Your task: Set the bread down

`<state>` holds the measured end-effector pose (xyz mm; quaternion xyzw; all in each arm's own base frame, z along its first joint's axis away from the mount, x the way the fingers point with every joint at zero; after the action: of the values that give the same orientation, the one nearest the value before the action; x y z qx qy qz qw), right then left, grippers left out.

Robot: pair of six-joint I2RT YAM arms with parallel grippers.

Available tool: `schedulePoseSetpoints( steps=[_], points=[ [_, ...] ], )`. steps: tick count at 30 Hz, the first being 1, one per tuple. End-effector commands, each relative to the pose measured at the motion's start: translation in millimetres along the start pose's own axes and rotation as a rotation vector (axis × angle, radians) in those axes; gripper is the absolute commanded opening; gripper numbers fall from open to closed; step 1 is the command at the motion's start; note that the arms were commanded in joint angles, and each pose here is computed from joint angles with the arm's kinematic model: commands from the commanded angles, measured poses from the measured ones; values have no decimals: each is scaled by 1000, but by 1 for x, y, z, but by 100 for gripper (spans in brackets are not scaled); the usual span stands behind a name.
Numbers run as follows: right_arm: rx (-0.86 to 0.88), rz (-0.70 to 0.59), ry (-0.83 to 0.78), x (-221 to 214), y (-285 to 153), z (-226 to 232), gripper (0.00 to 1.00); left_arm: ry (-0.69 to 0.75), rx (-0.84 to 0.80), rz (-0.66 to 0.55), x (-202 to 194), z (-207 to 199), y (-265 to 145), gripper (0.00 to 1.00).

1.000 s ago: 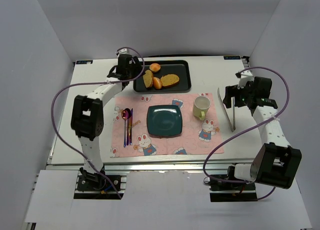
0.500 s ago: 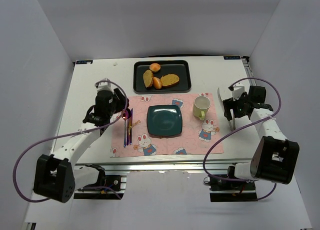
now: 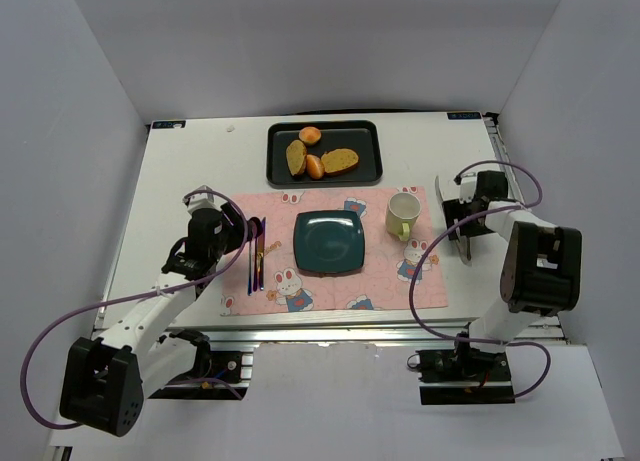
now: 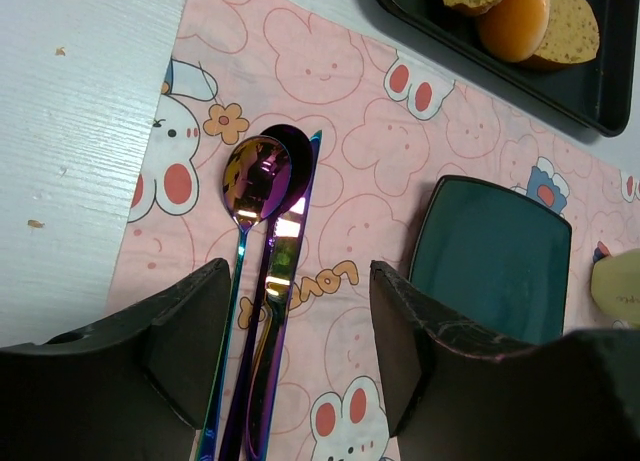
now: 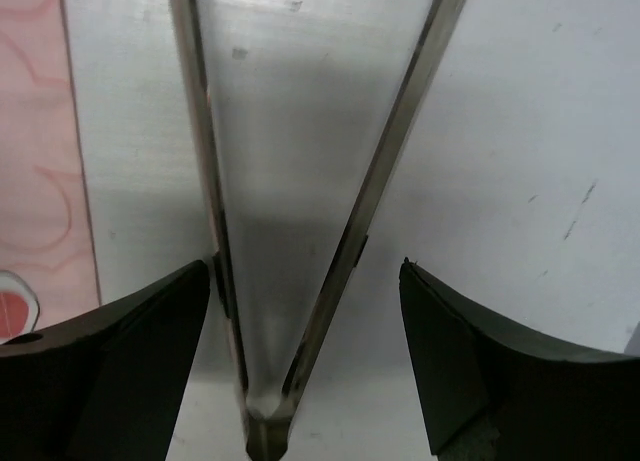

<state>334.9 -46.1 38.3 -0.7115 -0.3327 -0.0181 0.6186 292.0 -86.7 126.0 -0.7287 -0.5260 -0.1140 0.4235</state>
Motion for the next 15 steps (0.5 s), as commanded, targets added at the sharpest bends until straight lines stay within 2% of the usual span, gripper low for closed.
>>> schedulePoseSetpoints(
  steps=[1, 5, 7, 8, 9, 10, 12, 14, 15],
  points=[
    [-16, -52, 67, 23, 4, -9, 80, -13, -11, -35, 11, -6, -2, 68],
    [47, -67, 91, 27, 14, 1, 76, -12, -9, -31, 10, -6, -2, 68],
    [68, -42, 103, 22, 23, 6, 64, -13, -8, -29, 10, -5, -2, 68],
    [73, -41, 103, 22, 22, 6, 64, -13, -7, -30, 10, -5, -2, 68],
    [84, -27, 105, 19, 24, 8, 56, -13, -7, -30, 10, -5, -2, 68],
    [95, -17, 106, 16, 24, 11, 52, -13, -7, -33, 10, -5, -3, 68],
    [105, -18, 97, 14, 22, 13, 34, -15, -8, -36, 10, -4, -5, 68],
    [103, -78, 62, 31, 6, 7, 0, -16, -7, -37, 11, -3, -9, 68],
    [130, -152, 18, 51, -10, 5, 0, -16, -9, -43, 12, -4, -11, 68]
  ],
)
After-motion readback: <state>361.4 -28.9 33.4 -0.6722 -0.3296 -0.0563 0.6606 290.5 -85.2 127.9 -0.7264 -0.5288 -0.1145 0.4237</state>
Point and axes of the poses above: each gripper's point midway between its finger pads, its own y axis out along the fingers, its own z axis along the line the jaws close on, x = y × z, the point moved 2 cm from there along -y, back along the fingers, and after that the axes turned 13 degrees about -y, right-handed, at the moved point
